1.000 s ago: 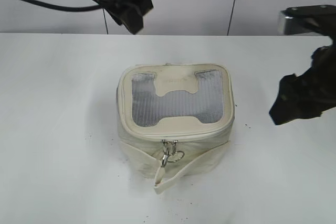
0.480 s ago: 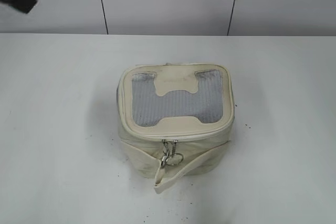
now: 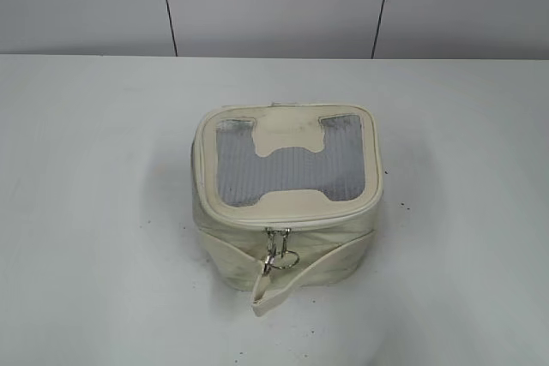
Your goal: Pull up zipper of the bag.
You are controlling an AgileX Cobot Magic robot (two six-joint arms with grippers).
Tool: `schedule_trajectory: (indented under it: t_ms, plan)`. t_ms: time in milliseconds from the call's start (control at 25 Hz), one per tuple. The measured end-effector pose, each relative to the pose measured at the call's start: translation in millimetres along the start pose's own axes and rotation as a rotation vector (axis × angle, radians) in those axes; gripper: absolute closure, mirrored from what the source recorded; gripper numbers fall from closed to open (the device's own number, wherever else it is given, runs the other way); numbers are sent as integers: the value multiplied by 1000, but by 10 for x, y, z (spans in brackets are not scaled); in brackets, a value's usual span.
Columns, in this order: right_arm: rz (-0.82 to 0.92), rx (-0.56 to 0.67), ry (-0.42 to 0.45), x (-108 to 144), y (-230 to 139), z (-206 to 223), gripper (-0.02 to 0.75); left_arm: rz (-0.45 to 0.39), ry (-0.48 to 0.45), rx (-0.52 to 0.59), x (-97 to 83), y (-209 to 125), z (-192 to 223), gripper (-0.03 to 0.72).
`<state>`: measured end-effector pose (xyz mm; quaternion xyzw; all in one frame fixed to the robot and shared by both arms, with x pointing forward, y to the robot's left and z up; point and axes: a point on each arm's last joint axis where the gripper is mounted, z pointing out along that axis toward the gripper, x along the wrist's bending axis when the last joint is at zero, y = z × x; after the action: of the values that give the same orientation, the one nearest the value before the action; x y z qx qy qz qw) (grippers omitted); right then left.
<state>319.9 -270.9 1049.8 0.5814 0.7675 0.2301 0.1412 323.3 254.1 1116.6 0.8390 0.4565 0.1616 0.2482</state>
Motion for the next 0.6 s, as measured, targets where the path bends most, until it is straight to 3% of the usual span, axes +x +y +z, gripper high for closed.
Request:
schedule_trajectory:
  t_ms: [160, 240, 400, 480, 600]
  plan:
    - [-5, -125, 1, 1, -233, -90, 174, -4, -2, -55, -34, -600, 43, 384]
    - [-8, -182, 2, 2, -319, -135, 174, -6, -2, -145, -50, -833, 39, 384]
    - [-13, -285, 3, 6, -424, -249, 175, -22, -33, -449, -92, -998, -121, 384]
    - [-14, -310, 4, 7, -452, -277, 175, -23, -34, -502, -96, -1052, -163, 384]
    - [-15, -318, 4, 7, -460, -284, 175, -22, -20, -483, -86, -1091, -107, 384]
